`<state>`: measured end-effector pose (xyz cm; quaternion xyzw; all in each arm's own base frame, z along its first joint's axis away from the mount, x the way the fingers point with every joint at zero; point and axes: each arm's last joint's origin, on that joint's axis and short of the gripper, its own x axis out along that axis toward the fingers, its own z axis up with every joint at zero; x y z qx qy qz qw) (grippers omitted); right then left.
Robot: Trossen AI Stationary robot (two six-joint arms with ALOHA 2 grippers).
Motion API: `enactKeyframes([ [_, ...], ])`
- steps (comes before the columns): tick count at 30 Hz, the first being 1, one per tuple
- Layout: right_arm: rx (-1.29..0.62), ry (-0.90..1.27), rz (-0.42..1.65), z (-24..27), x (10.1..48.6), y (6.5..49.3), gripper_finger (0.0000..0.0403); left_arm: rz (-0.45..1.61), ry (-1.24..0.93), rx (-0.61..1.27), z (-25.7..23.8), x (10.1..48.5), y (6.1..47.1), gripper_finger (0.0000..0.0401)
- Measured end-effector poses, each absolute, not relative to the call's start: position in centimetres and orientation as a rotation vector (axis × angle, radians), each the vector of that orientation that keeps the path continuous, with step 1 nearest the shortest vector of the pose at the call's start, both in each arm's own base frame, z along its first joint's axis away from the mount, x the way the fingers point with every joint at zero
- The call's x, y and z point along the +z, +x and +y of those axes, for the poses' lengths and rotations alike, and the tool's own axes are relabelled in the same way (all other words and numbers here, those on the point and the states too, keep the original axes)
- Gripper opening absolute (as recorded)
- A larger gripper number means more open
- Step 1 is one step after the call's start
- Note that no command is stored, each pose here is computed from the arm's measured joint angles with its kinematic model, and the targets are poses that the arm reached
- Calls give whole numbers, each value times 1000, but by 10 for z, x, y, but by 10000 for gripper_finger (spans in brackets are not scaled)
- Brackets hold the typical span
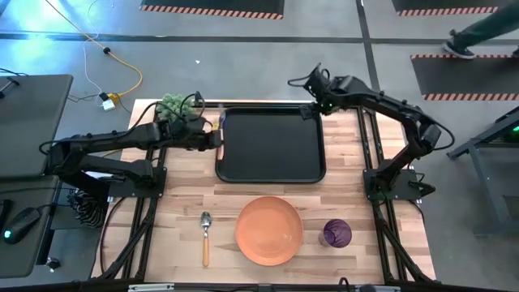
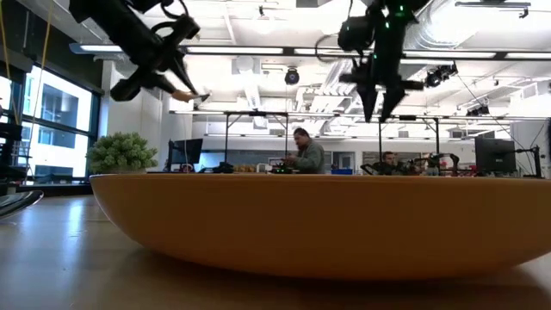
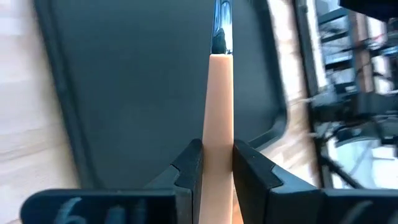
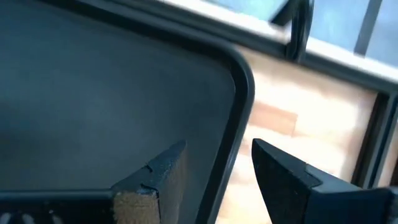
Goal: Pick and place plate/cup/fork/spoon on tray
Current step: Put the yellow fork on the black serving tray
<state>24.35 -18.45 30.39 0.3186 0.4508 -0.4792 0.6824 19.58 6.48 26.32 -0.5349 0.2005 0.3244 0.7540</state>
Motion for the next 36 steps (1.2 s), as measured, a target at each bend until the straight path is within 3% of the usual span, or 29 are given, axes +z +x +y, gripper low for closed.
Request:
enactKeyframes([
  [8,-1026,591,927,-185,363,243,174,446,-1106,737,72,279,214,56],
  [14,-1019,524,878,-179,392,240,174,498,-1097,828,84,269,229,56],
  [36,-1039,428,943,-175,393,238,174,767,-1181,954,113,201,279,56],
])
